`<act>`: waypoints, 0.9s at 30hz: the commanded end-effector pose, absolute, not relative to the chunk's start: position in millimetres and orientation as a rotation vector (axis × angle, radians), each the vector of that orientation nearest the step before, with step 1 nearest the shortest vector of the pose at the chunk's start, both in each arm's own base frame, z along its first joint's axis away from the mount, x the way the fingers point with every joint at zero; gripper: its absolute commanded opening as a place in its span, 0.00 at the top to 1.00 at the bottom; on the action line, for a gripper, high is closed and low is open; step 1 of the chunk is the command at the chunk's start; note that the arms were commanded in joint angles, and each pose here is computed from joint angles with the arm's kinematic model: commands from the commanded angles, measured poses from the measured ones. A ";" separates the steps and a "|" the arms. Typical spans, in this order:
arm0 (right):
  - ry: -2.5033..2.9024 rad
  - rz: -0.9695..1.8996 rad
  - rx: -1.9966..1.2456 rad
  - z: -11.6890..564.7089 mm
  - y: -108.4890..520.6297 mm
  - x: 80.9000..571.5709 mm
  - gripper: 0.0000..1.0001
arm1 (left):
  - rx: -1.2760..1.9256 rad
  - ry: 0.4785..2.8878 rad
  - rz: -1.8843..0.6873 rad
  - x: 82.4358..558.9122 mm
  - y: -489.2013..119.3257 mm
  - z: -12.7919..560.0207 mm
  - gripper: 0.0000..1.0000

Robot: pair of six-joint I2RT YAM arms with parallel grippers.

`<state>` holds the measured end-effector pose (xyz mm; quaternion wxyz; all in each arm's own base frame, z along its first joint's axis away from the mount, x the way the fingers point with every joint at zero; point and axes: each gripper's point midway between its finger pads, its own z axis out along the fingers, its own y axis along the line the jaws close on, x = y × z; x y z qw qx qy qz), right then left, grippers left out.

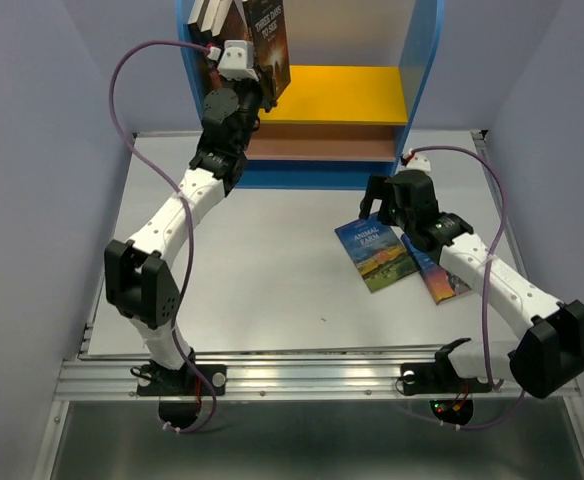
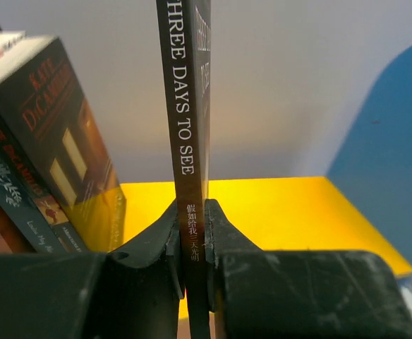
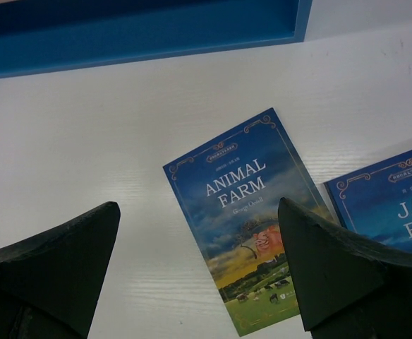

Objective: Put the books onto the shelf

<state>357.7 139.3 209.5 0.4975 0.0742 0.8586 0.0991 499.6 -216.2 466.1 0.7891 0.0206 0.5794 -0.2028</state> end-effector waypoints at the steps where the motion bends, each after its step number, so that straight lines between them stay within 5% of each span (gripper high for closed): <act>1: 2.017 0.211 0.181 231.3 139.2 376.3 0.00 | -0.086 1.050 -0.332 511.2 -190.9 517.8 1.00; 27: 2.077 0.263 0.159 208.1 160.2 392.6 0.00 | -0.305 1.035 -0.195 566.6 -149.6 431.9 1.00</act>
